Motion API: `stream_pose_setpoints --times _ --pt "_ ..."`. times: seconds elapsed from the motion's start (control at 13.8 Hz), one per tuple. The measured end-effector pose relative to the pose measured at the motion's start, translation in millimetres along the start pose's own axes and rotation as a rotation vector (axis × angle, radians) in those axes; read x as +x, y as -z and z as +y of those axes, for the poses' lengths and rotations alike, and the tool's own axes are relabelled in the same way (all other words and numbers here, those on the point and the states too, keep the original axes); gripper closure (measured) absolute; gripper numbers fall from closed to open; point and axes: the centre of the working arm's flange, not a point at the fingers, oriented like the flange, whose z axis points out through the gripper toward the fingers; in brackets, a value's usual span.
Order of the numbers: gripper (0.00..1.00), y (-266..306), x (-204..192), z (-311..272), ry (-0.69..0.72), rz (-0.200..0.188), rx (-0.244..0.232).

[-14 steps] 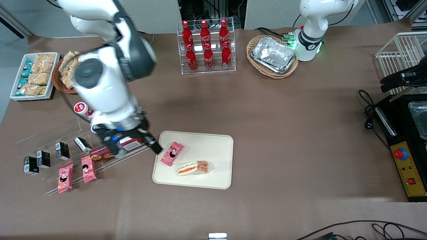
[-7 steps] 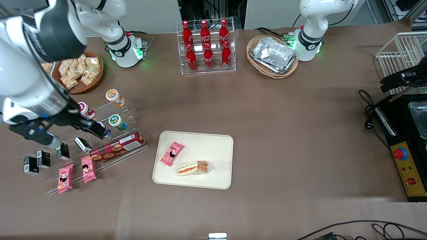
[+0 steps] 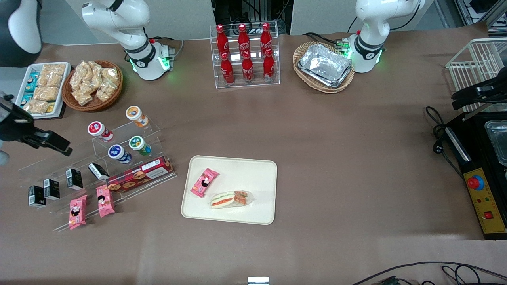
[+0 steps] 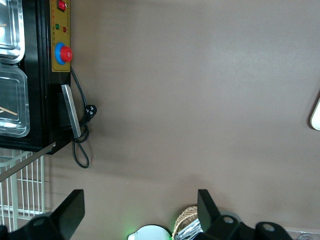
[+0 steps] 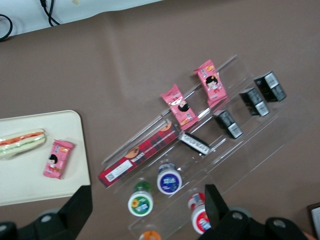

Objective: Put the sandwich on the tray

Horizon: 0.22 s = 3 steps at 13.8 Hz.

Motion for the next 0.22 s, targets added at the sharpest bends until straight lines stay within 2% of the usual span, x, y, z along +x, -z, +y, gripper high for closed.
stream_pose_setpoints --times 0.22 --pt "0.00 7.1 1.6 17.6 0.058 0.018 -0.022"
